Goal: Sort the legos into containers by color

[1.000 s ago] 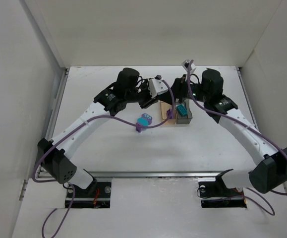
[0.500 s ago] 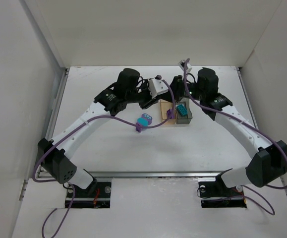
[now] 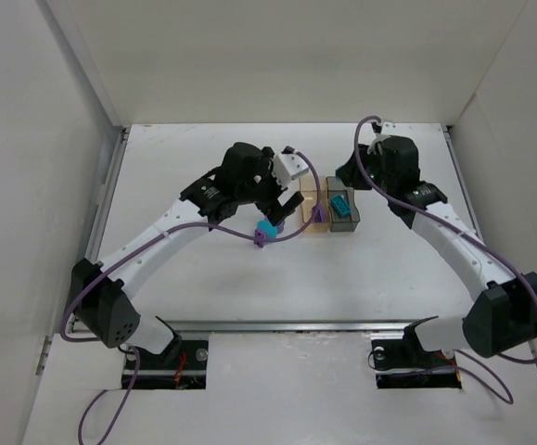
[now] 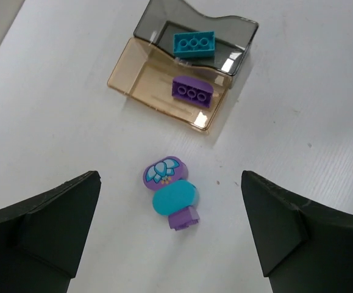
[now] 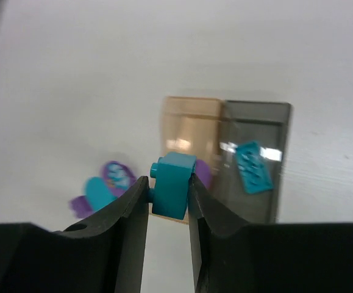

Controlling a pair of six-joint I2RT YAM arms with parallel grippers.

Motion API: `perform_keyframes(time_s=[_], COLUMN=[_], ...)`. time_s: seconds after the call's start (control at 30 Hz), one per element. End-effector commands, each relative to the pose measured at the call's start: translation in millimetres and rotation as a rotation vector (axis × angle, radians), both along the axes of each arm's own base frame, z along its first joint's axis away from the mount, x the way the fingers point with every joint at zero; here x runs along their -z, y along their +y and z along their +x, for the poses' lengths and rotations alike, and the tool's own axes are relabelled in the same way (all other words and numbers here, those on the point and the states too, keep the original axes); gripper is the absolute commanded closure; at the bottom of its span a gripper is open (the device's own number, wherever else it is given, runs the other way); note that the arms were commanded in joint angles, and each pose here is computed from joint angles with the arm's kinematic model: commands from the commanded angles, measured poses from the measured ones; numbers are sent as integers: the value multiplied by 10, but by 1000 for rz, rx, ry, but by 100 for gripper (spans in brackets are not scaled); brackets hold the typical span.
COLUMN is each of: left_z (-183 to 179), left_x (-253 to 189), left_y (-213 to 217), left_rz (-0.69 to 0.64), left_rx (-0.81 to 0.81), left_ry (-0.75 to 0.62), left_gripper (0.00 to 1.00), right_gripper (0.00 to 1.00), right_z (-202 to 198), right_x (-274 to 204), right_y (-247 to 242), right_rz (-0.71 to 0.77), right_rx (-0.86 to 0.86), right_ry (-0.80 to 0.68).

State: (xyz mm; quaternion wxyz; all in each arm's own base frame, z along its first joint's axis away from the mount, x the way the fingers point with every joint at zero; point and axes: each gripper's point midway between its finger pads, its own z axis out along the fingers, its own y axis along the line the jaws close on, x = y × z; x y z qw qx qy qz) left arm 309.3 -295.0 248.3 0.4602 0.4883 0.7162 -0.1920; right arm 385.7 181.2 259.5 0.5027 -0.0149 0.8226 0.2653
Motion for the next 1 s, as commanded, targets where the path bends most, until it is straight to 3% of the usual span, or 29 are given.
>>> perform_keyframes(time_s=[0.0,0.1,0.2,0.3,0.33,0.47,0.77,0.97], left_z=[139,157,165,179,138,32,91,-61], left_x=[-330,-202,85,365,507,922,1340,1737], left_y=[133,196,278,343,400,426,523,702], left_rz=[-115,-103,-38,31,80,191,284,412], left_rx=[-187,-224,-251,-282,-291,-298,-328,-348], left_ry=[-27,2,25,67,105,261,298,418], left_gripper=[0,0,0,0,0,5,6,8], right_gripper=[100,100,91,67,53,38,35,33], right_z=[108,158,225,268,291,296,237,133], right_x=[545,864,1056,1104,1061,1057,781,733], right_y=[-528,-555,-667,-632,-625,-546,-433,-447], right_rz=[-275,-354,-385,-386,-382,-365,-318,-307], right_rx=[183,141,174,162,163,121,59,53], right_ry=[123,192,243,261,251,251,209,192])
